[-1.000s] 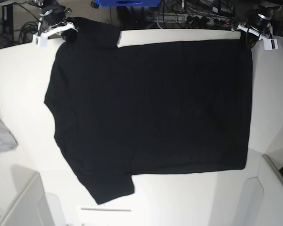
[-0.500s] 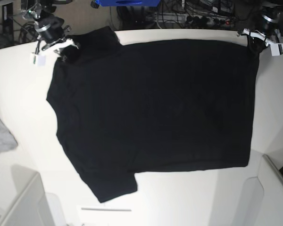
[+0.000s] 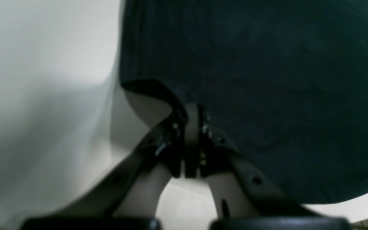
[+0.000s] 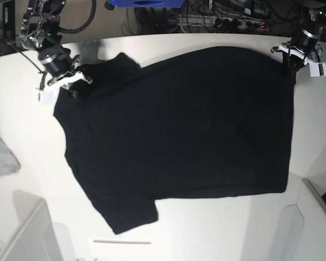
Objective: Fold the T-shirt properly
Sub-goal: 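Lift the shoulder corners and pull them toward the robot, then regrasp the shoulder edges with both grippers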
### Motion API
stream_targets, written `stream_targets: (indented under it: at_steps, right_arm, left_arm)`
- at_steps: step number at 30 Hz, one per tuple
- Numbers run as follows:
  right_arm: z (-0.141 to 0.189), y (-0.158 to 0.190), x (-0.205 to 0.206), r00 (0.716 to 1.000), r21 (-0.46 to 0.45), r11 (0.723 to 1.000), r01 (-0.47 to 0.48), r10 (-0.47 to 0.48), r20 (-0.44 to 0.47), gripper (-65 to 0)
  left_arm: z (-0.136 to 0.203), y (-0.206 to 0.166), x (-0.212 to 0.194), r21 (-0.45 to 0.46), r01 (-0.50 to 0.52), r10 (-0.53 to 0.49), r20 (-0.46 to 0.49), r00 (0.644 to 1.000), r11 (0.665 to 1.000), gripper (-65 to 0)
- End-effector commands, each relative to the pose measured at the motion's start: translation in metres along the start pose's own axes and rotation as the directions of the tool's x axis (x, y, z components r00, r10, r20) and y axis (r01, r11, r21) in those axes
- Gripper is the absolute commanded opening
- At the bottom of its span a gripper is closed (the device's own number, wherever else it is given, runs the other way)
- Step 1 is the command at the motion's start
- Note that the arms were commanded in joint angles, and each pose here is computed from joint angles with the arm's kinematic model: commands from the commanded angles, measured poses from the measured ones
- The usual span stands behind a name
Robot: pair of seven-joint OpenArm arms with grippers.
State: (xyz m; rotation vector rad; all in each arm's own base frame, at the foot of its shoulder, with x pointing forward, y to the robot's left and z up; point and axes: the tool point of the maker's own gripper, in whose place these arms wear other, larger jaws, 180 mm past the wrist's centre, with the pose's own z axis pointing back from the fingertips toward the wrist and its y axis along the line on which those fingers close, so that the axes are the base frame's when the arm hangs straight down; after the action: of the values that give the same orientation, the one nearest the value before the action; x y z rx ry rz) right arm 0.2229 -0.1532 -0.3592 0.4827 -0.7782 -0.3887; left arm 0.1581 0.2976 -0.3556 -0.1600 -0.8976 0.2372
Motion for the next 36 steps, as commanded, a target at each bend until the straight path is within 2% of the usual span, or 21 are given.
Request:
stream_targets:
  at_steps: [1, 6, 10, 17, 23, 27, 31, 36]
  right_arm:
    - [0.001, 0.006, 0.013, 0.999, 0.019, 1.0, -0.016, 0.016, 0.037, -65.0]
    - [-0.007, 0.016, 0.024, 0.999, 0.047, 0.998, -0.03, 0.029, 0.016, -65.0]
    - [-0.012, 0.024, 0.038, 0.998, 0.067, 0.997, -0.042, 0.039, 0.038, -65.0]
    - [-0.027, 0.021, 0.049, 0.999, 0.053, 0.999, 0.009, -0.011, 0.035, -65.0]
    - [-0.045, 0.014, 0.054, 0.999, 0.049, 0.998, 0.04, -0.041, 0.021, -65.0]
    - [-0.054, 0.012, 0.058, 0.998, 0.048, 0.997, 0.058, -0.059, 0.015, -65.0]
    - [-0.062, 0.013, 0.066, 0.998, 0.055, 0.996, 0.065, -0.067, 0.021, -65.0]
    - [-0.077, 0.011, 0.074, 0.996, 0.058, 0.994, 0.092, -0.093, 0.013, -65.0]
  left_arm:
    - [0.003, 0.002, 0.012, 0.011, 0.0, -0.001, 0.039, 0.999, 1.0, -65.0]
    - [-0.004, 0.004, 0.022, 0.027, -0.033, 0.031, 0.067, 0.997, 0.999, -65.0]
    - [-0.012, 0.006, 0.026, 0.028, -0.048, 0.045, 0.08, 0.996, 0.998, -65.0]
    - [-0.02, 0.009, 0.043, 0.049, -0.086, 0.079, 0.126, 0.989, 0.995, -65.0]
    - [-0.039, 0.01, 0.041, 0.034, -0.122, 0.12, 0.052, 0.991, 0.992, -65.0]
    - [-0.047, 0.008, 0.044, 0.027, -0.131, 0.13, 0.056, 0.99, 0.991, -65.0]
    - [-0.053, 0.016, 0.048, 0.084, -0.107, 0.104, 0.049, 0.993, 0.991, -65.0]
    - [-0.059, 0.016, 0.06, 0.095, -0.087, 0.081, 0.068, 0.994, 0.992, -65.0]
